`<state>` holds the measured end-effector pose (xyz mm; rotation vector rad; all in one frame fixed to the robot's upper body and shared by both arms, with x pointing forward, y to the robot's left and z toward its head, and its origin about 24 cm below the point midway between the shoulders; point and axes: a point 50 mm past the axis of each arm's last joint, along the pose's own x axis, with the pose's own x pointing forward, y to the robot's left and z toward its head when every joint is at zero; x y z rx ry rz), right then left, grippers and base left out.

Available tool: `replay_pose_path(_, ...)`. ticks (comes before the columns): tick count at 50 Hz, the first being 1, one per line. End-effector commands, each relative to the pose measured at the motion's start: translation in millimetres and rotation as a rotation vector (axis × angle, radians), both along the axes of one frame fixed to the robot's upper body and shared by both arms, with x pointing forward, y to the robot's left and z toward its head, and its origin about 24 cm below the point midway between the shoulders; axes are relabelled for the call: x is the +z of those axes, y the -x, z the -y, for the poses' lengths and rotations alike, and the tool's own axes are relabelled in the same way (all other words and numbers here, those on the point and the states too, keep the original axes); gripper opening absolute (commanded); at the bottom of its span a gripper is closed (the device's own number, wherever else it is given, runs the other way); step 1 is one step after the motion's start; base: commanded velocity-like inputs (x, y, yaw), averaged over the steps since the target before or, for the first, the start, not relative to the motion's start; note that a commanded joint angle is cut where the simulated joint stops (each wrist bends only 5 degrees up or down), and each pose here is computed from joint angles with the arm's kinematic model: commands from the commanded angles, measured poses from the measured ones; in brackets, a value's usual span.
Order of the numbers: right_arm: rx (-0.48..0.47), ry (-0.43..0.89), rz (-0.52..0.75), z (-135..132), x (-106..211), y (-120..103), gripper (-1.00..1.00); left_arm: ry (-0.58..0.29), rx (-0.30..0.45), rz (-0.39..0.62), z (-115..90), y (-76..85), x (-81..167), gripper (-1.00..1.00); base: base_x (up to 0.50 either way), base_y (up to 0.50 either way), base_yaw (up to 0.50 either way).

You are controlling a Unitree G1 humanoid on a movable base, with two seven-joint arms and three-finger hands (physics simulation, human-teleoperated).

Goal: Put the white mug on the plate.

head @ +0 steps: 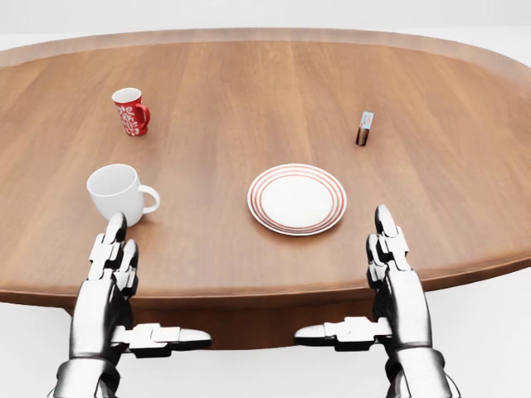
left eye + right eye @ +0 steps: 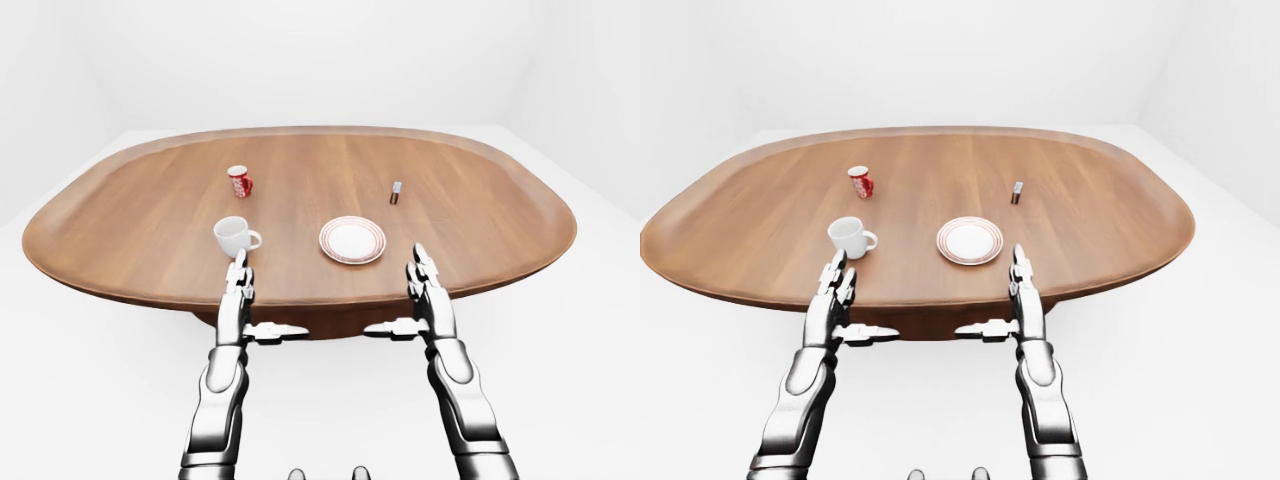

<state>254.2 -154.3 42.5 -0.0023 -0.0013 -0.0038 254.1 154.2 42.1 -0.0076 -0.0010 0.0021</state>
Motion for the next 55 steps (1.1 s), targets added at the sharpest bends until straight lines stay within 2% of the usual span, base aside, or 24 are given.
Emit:
replay_pose_path(1, -0.013, 0.006, 0.002, 10.8, 1.4, -1.9, 1.0, 0.021, 0.008, 0.005, -10.7, -1.2, 4.0, 1.0, 0.0, 0.0, 0.0)
replay_pose_path(7, -0.027, -0.002, 0.025, 17.2, 16.8, -2.2, 1.0, -0.009, 0.044, 0.031, -18.3, -1.1, 12.4, 1.0, 0.0, 0.0, 0.0)
replay_pose_path(10, -0.065, -0.003, 0.125, 28.4, 41.2, 1.0, 1.0, -0.02, 0.076, 0.064, -26.4, 0.0, 24.5, 1.0, 0.0, 0.0, 0.0)
replay_pose_path(11, -0.101, -0.009, 0.22, 38.6, 63.2, 5.6, 1.0, -0.005, 0.106, 0.115, -36.2, 0.9, 39.4, 1.0, 0.0, 0.0, 0.0)
replay_pose_path(14, -0.157, 0.002, 0.374, 55.4, 98.3, 17.9, 1.0, 0.022, 0.18, 0.252, -60.2, 6.7, 71.4, 1.0, 0.0, 0.0, 0.0)
replay_pose_path(15, -0.181, -0.001, 0.468, 63.8, 118.3, 29.3, 1.0, 0.128, 0.177, 0.37, -75.6, 12.8, 95.0, 1.0, 0.0, 0.0, 0.0)
replay_pose_path(17, -0.2, 0.027, 0.546, 68.9, 134.6, 43.2, 1.0, 0.097, 0.286, 0.391, -95.5, 17.2, 101.7, 1.0, 0.0, 0.0, 0.0)
replay_pose_path(18, -0.223, 0.041, 0.614, 74.0, 148.4, 54.1, 1.0, 0.131, 0.329, 0.431, -106.2, 24.1, 109.0, 1.0, 0.0, 0.0, 0.0)
replay_pose_path(19, -0.258, 0.066, 0.705, 82.4, 166.4, 67.5, 1.0, 0.176, 0.357, 0.54, -114.9, 41.6, 129.4, 1.0, 0.0, 0.0, 0.0)
replay_pose_path(21, -0.288, 0.053, 0.835, 90.9, 188.5, 87.4, 1.0, 0.132, 0.419, 0.624, -120.0, 57.2, 148.6, 1.0, 0.0, 0.0, 0.0)
replay_pose_path(23, -0.323, 0.066, 0.959, 98.2, 209.2, 107.8, 1.0, 0.165, 0.414, 0.735, -121.0, 74.7, 168.4, 1.0, 0.0, 0.0, 0.0)
replay_pose_path(24, -0.332, 0.062, 1.001, 100.8, 215.8, 114.8, 1.0, 0.152, 0.432, 0.756, -122.4, 79.4, 172.8, 1.0, 0.0, 0.0, 0.0)
replay_pose_path(25, -0.351, 0.036, 1.112, 107.6, 230.9, 134.7, 1.0, 0.154, 0.45, 0.794, -124.3, 87.0, 179.2, 1.0, 0.0, 0.0, 0.0)
replay_pose_path(26, -0.365, 0.018, 1.166, 112.5, 239.1, 146.4, 1.0, 0.18, 0.453, 0.883, -127.5, 102.6, 194.5, 1.0, 0.0, 0.0, 0.0)
replay_pose_path(28, -0.373, -0.031, 1.19, 118.6, 244.5, 154.9, 1.0, 0.199, 0.484, 0.918, -132.3, 110.5, 200.3, 1.0, 0.0, 0.0, 0.0)
replay_pose_path(29, -0.387, -0.061, 1.226, 124.7, 250.6, 167.8, 1.0, 0.241, 0.534, 0.982, -140.9, 125.7, 209.5, 1.0, 0.0, 0.0, 0.0)
replay_pose_path(32, -0.394, -0.094, 1.194, 128.8, 252.5, 170.6, 1.0, 0.294, 0.565, 1.009, -149.4, 138.0, 216.2, 1.0, 0.0, 0.0, 0.0)
replay_pose_path(34, -0.392, -0.098, 1.164, 129.5, 249.8, 166.2, 1.0, 0.293, 0.601, 1.021, -152.8, 145.2, 219.1, 1.0, 0.0, 0.0, 0.0)
replay_pose_path(37, -0.4, -0.072, 1.133, 129.4, 245.6, 161.4, 1.0, 0.323, 0.606, 1.018, -155.3, 148.0, 219.6, 1.0, 0.0, 0.0, 0.0)
replay_pose_path(43, -0.39, -0.027, 1.144, 125.6, 246.2, 164.5, 1.0, 0.315, 0.605, 1.0, -154.0, 145.8, 218.5, 1.0, 0.0, 0.12, 0.0)
replay_pose_path(48, -0.397, -0.016, 1.143, 127.2, 246.0, 165.0, 1.0, 0.34, 0.607, 0.983, -157.4, 142.2, 215.2, 1.0, 0.0, 0.49, 0.0)
replay_pose_path(55, -0.4, 0.004, 1.143, 125.2, 245.4, 166.4, 1.0, 0.32, 0.604, 0.967, -155.2, 136.7, 212.8, 1.0, 0.0, 0.5, 0.0)
